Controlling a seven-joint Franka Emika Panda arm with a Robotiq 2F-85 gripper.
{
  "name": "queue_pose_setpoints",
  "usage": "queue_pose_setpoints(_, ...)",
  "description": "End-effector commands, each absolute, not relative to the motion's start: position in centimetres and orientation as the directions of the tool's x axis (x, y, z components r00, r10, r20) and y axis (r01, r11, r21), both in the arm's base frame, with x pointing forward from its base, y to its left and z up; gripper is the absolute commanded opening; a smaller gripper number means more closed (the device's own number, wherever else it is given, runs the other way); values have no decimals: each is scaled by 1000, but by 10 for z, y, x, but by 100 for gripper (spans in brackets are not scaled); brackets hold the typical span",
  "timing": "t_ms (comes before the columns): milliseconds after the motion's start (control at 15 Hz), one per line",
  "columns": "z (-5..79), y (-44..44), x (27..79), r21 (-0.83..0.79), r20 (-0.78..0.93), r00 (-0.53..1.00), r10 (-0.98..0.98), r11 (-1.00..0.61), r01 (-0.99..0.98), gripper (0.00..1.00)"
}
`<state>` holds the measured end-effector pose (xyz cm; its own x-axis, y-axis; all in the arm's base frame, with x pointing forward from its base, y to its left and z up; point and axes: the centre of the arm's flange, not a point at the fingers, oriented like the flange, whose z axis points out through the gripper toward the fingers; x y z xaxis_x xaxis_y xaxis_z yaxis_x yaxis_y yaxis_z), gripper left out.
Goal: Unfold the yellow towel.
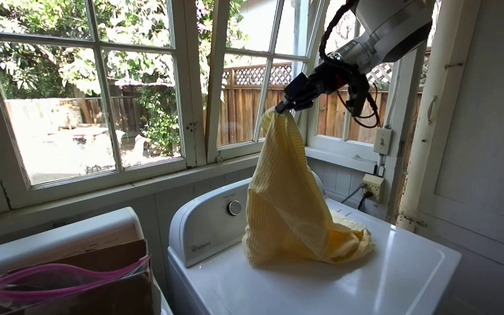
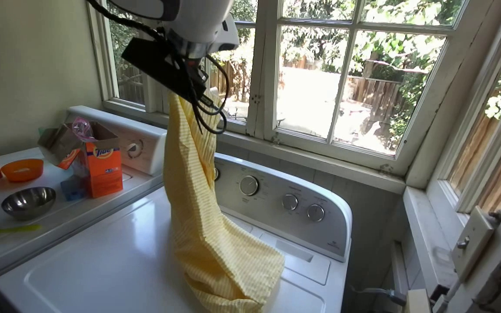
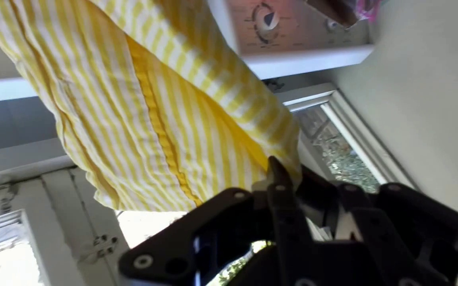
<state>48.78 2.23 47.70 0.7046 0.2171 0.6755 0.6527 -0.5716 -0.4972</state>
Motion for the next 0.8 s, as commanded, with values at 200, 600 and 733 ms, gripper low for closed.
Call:
queue_pose_setpoints(200, 448, 26, 479, -564, 665, 696, 272, -429, 706, 7)
queue_pose_setpoints(600, 421, 64, 462, -643, 605, 686, 405, -260, 720, 2)
queue_pose_setpoints(733, 409, 86, 452, -693, 580, 682, 445, -170, 700, 2)
